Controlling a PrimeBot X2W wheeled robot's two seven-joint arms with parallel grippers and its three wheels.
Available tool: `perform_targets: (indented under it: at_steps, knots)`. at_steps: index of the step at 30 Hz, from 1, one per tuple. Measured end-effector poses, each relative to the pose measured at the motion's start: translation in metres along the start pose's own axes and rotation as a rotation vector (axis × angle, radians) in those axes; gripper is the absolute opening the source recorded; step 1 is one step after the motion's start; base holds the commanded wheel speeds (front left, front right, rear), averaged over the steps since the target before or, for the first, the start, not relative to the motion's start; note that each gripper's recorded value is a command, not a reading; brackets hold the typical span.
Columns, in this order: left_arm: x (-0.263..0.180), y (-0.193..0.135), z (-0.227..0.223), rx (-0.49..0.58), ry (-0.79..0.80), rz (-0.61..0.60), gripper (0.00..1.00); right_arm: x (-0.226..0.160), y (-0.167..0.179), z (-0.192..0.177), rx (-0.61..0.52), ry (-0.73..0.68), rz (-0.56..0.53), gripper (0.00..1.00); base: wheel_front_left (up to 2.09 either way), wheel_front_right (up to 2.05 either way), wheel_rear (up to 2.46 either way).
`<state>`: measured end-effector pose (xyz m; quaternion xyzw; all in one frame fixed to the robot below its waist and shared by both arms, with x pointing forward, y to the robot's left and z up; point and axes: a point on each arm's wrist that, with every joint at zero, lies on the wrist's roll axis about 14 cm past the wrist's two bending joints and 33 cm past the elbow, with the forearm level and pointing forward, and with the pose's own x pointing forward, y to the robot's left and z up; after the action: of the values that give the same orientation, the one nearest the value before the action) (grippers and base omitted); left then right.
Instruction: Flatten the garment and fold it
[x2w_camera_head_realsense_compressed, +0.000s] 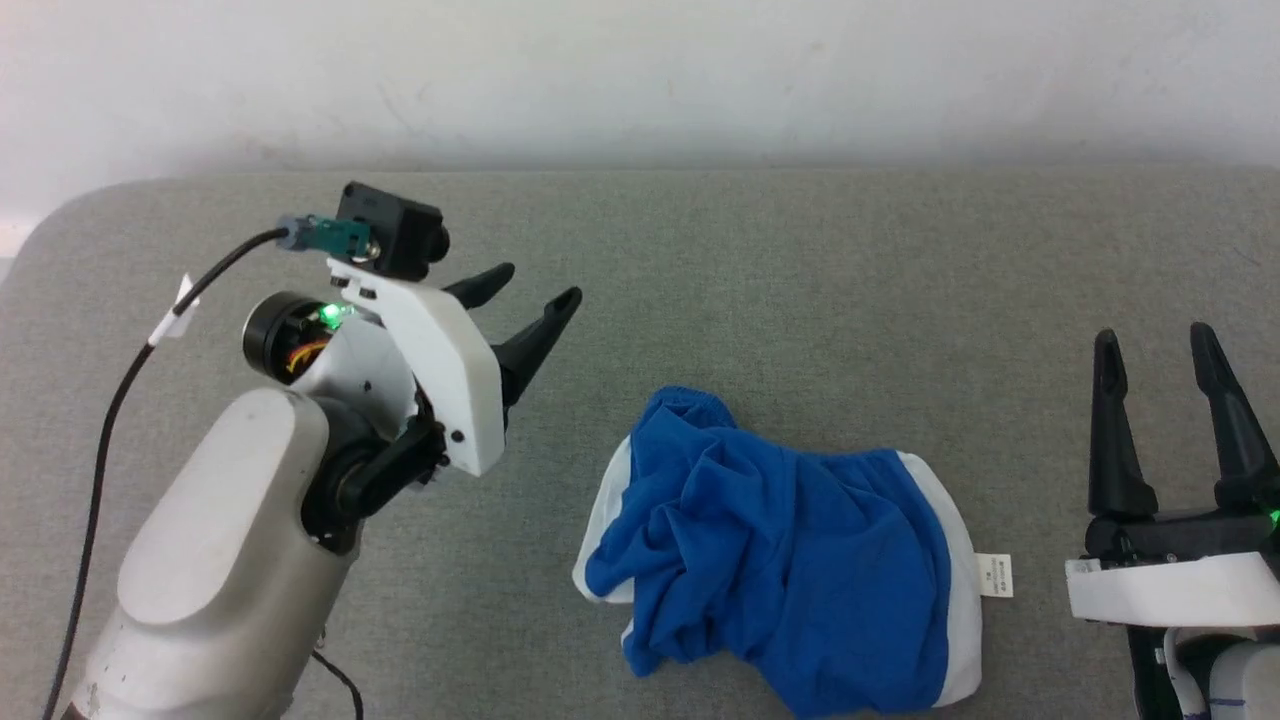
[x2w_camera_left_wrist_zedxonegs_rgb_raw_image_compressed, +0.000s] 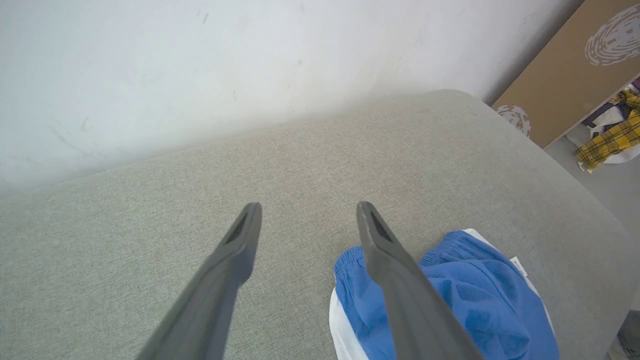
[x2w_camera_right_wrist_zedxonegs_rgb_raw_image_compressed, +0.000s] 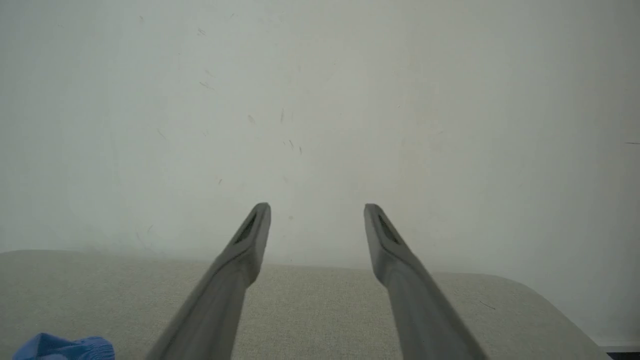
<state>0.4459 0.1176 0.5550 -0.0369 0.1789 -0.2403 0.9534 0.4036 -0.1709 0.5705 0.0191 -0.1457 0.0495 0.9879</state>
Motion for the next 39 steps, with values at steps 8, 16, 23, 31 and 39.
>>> perform_targets:
  at_steps: [8, 16, 23, 31, 39]
  knots:
    - [0.036, -0.019, -0.061, -0.031, 0.231, -0.093, 1.0, 0.001, -0.014, -0.01, -0.014, 0.023, -0.037, 1.0, 0.0, 0.0, 0.0]
    - [0.054, -0.045, -0.11, -0.146, 0.436, -0.222, 1.0, 0.0, -0.031, -0.016, -0.034, 0.041, -0.082, 1.0, 0.0, 0.0, 0.0]
    - [0.06, -0.031, -0.15, -0.111, 0.532, -0.179, 0.95, -0.003, -0.038, -0.022, -0.033, 0.063, -0.103, 1.0, 0.0, 0.0, 0.0]
    - [0.068, -0.026, -0.106, -0.164, 0.313, -0.156, 0.0, -0.001, -0.036, -0.018, -0.036, 0.048, -0.098, 1.0, 0.0, 0.0, 0.0]
    - [0.051, 0.043, -0.023, -0.06, -0.012, 0.069, 0.0, 0.002, -0.023, -0.011, -0.021, 0.026, -0.06, 1.0, 0.0, 0.0, 0.0]
